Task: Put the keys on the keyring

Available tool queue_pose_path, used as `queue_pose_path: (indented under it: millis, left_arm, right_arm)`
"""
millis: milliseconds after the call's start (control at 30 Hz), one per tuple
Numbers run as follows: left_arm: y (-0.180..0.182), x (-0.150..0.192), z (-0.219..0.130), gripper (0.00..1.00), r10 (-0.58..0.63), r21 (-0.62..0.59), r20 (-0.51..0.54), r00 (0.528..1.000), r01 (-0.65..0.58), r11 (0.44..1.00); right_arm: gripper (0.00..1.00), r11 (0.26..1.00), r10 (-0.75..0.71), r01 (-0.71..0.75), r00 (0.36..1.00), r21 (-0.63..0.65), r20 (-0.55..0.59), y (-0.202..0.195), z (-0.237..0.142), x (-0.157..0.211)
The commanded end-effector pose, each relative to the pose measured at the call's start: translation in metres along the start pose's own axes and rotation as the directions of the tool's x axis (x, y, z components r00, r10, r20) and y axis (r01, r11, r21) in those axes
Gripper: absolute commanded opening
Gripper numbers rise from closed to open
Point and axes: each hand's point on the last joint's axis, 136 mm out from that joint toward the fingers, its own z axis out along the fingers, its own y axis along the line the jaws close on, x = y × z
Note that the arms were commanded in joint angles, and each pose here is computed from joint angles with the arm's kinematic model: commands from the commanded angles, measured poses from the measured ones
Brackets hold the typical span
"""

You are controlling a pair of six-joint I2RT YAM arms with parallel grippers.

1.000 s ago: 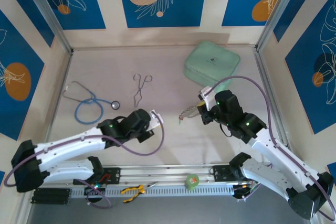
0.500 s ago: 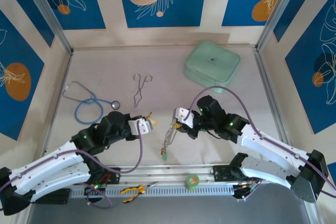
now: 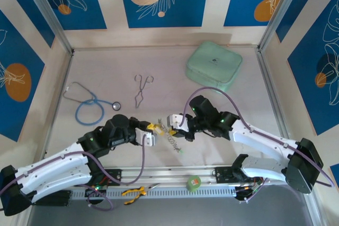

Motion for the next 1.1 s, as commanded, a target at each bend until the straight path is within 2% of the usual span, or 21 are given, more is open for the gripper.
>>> queue_pose_path:
  millis: [0, 100, 200, 333, 467, 600, 733, 833, 933, 1067]
  left_arm:
    - [0.007, -0.008, 0.006, 0.00, 0.036, -0.008, 0.034, 0.999, -0.036, 0.999]
    - [0.005, 0.004, 0.011, 0.00, -0.029, 0.025, -0.045, 0.999, 0.030, 0.999]
    - [-0.002, 0.025, 0.012, 0.00, -0.141, 0.064, -0.185, 0.972, 0.155, 0.986]
    - [-0.013, 0.055, 0.006, 0.00, -0.334, 0.065, -0.350, 0.875, 0.379, 0.923]
    - [-0.039, 0.073, 0.002, 0.00, -0.443, 0.125, -0.461, 0.769, 0.550, 0.826]
    - [-0.072, 0.087, 0.010, 0.00, -0.369, 0.246, -0.596, 0.713, 0.600, 0.761]
    - [-0.089, 0.109, 0.021, 0.00, -0.283, 0.274, -0.696, 0.659, 0.609, 0.744]
    - [-0.088, 0.112, 0.030, 0.00, -0.286, 0.267, -0.688, 0.667, 0.599, 0.755]
    - [-0.090, 0.112, 0.034, 0.08, -0.291, 0.274, -0.673, 0.681, 0.593, 0.757]
    - [-0.104, 0.119, 0.036, 0.10, -0.271, 0.297, -0.681, 0.680, 0.595, 0.747]
  right_arm:
    - [0.00, 0.996, -0.083, 0.085, 0.994, -0.024, 0.072, -0.001, -0.001, -0.026]
    - [0.00, 0.999, -0.048, 0.048, 0.998, 0.002, 0.034, -0.009, 0.001, -0.017]
    - [0.00, 0.995, 0.027, -0.025, 0.999, 0.097, -0.024, -0.025, -0.004, -0.002]
    - [0.00, 0.965, 0.158, -0.142, 0.986, 0.220, -0.058, -0.040, -0.025, 0.016]
    - [0.00, 0.954, 0.175, -0.153, 0.982, 0.259, -0.064, -0.038, -0.039, 0.021]
    - [0.00, 0.956, 0.156, -0.134, 0.986, 0.260, -0.065, -0.035, -0.044, 0.020]
    - [0.00, 0.957, 0.151, -0.132, 0.987, 0.257, -0.057, -0.033, -0.044, 0.020]
    - [0.00, 0.959, 0.148, -0.131, 0.988, 0.252, -0.051, -0.032, -0.044, 0.018]
    - [0.00, 0.959, 0.147, -0.130, 0.988, 0.252, -0.051, -0.031, -0.045, 0.019]
    - [0.00, 0.959, 0.144, -0.127, 0.988, 0.252, -0.049, -0.030, -0.046, 0.019]
